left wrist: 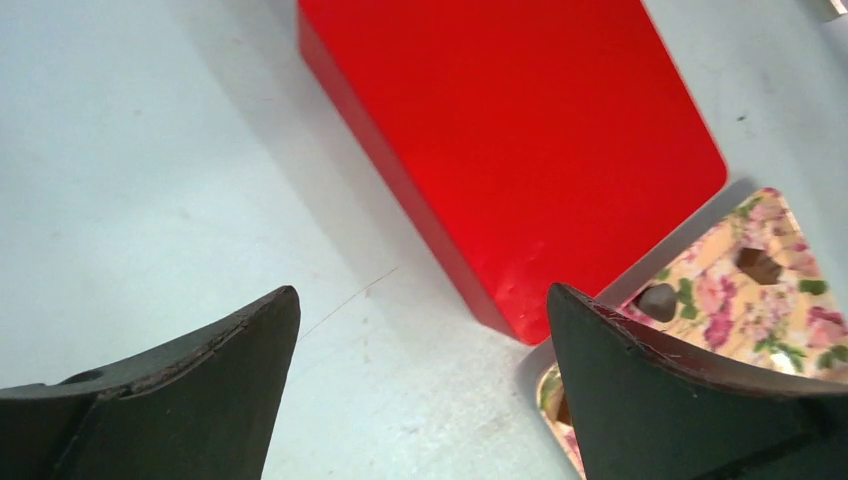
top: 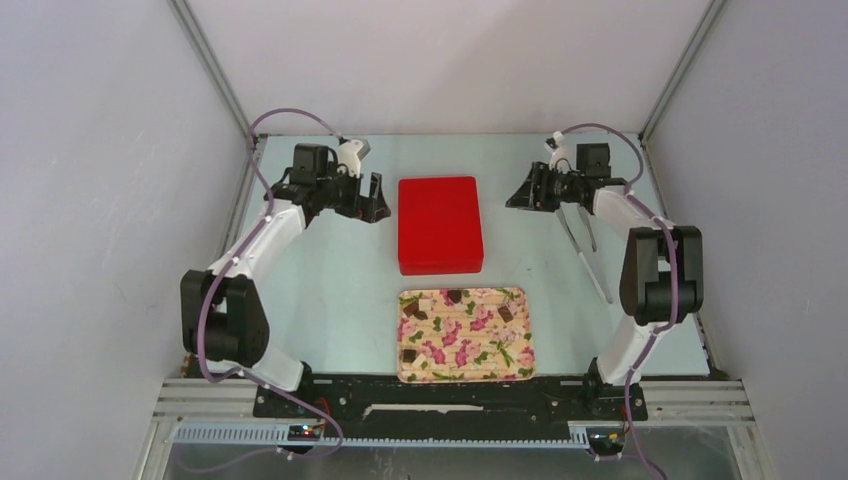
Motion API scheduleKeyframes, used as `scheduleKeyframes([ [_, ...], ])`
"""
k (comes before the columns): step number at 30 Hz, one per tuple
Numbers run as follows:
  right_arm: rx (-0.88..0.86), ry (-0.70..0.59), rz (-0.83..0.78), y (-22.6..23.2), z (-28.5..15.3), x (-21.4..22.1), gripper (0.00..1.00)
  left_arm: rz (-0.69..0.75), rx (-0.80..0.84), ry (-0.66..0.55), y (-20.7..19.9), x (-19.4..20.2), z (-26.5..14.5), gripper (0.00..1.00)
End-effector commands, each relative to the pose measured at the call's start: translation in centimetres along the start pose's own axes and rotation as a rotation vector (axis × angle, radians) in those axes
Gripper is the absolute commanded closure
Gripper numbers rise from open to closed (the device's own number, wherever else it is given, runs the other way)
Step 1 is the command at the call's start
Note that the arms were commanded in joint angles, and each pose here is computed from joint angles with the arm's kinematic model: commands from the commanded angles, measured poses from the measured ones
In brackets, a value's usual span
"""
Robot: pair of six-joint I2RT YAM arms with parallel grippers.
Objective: Pack the chocolate
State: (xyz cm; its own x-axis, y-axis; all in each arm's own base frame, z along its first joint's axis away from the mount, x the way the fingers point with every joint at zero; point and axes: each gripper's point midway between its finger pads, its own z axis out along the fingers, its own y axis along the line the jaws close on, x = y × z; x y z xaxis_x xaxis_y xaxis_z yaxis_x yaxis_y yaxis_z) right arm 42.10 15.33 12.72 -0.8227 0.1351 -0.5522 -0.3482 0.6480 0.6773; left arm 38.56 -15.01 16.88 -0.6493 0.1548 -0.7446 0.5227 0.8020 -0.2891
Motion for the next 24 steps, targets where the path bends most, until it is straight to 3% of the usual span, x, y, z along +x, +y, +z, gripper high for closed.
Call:
scheduleKeyframes([
  [1, 0.12, -0.053, -0.144, 1.1, -3.8, -2.0, 0.38, 0.124, -0.154, -0.014, 1.8, -0.6, -2.6, 0.0],
  [3, 0.205, -0.083, -0.202, 1.1, -5.2, -2.7, 0.26, 0.141, -0.171, -0.015, 1.6, -1.4, -3.8, 0.0],
  [5, 0.268, -0.131, -0.27, 1.6, -6.8, -3.9, 0.06, 0.15, -0.186, -0.006, 1.3, -2.5, -5.1, 0.0],
  [6, 0.311, -0.168, -0.293, 1.8, -7.7, -4.8, 0.03, 0.154, -0.205, -0.006, 1.3, -3.3, -5.9, 0.0],
  [11, 0.481, -0.402, -0.357, 2.9, -12.3, -9.8, 0.01, 0.17, -0.389, -0.072, 2.5, -7.5, -10.3, 0.0],
  [17, 0.592, -0.689, -0.46, 7.5, -19.2, -14.8, 0.01, 0.167, -0.628, -0.361, 3.6, -13.1, -16.7, 0.0],
  [21, 0.661, -0.745, -0.439, 8.7, -22.1, -16.4, 0.01, 0.135, -0.67, -0.521, 2.8, -15.5, -20.1, 0.0],
  [24, 0.665, -0.732, -0.435, 8.6, -21.7, -15.7, 0.01, 0.114, -0.642, -0.526, 2.4, -15.3, -19.8, 0.0],
])
